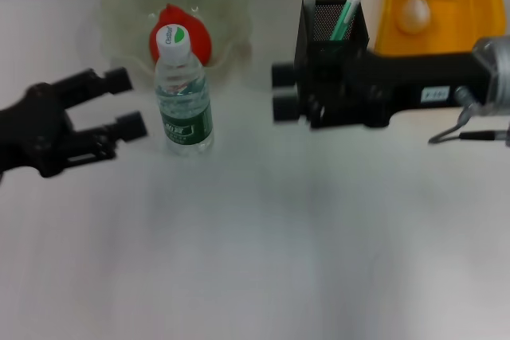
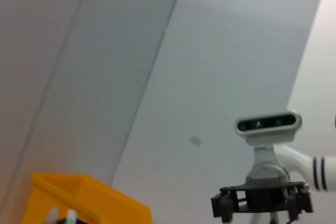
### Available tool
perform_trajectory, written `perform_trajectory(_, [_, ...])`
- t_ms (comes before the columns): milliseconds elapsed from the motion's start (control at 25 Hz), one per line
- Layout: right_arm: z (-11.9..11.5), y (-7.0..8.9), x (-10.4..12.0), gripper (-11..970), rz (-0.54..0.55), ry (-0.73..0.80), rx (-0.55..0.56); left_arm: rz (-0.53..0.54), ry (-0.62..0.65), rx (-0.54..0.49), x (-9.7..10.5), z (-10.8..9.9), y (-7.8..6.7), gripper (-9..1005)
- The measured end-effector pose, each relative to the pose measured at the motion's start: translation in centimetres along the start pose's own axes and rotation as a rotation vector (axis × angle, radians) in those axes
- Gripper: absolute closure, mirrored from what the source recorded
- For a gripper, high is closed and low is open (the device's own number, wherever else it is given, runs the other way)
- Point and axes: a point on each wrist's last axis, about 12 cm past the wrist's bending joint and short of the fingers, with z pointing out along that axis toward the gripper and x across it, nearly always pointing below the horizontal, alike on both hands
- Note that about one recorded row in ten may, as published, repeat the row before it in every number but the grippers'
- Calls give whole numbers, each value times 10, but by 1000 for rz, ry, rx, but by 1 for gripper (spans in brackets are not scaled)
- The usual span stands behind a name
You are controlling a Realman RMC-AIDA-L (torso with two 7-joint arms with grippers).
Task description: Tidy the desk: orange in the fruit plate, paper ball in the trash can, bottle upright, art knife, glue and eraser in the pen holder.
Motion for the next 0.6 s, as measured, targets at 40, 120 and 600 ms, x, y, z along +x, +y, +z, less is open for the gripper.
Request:
perform_trajectory(40, [7, 0, 3, 250, 15, 55, -17, 3, 10, 8, 1, 4, 0, 156])
perform_trajectory(120, [10, 0, 6, 250, 20, 76, -20, 5, 23, 10, 3, 10, 2, 156])
perform_trajectory(600, [9, -1, 14, 250, 19, 103, 0, -13, 45, 10, 11, 19, 2, 159])
